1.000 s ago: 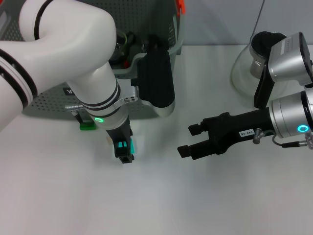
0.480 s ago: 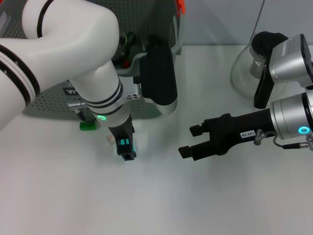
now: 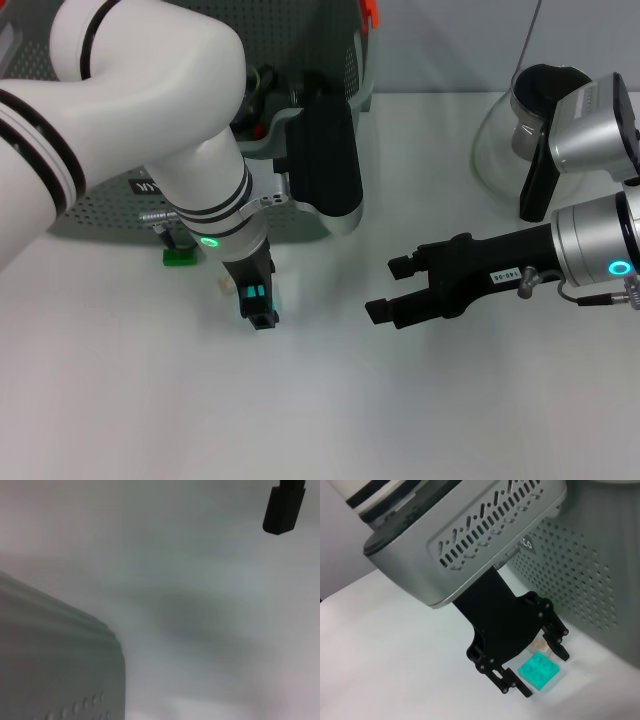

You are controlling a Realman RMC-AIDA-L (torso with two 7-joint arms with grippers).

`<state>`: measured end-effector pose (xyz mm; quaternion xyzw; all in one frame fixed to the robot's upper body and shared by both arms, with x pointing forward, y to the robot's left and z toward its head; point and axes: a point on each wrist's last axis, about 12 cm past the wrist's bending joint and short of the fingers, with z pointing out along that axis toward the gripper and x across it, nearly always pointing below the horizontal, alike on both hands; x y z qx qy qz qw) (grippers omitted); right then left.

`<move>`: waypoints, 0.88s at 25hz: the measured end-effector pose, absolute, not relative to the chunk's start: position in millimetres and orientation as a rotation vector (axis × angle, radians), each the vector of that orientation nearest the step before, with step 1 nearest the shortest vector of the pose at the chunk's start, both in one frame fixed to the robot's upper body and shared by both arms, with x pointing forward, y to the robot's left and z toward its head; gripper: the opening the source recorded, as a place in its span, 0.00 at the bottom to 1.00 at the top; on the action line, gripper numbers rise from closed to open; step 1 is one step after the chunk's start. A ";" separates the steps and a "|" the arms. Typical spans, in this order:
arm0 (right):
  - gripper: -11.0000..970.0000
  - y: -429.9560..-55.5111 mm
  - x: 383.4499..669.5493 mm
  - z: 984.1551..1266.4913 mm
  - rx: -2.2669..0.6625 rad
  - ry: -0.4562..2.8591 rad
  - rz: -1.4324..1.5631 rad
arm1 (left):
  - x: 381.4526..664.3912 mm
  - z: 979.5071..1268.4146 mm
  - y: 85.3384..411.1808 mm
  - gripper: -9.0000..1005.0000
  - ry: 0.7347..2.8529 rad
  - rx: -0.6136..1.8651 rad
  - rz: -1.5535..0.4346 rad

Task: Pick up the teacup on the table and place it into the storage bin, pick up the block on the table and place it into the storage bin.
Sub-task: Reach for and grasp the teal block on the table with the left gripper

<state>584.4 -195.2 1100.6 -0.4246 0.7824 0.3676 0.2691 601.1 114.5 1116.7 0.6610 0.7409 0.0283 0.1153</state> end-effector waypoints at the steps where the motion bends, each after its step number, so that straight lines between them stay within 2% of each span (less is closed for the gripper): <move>1: 0.90 -195.2 584.3 1100.6 -1.146 2.109 0.991 | 601.1 1116.6 114.5 0.64 2.171 1.936 0.082; 22: 0.91 -195.0 584.1 1100.3 -1.151 2.103 0.991 | 600.9 1113.6 114.0 0.64 2.190 1.958 0.081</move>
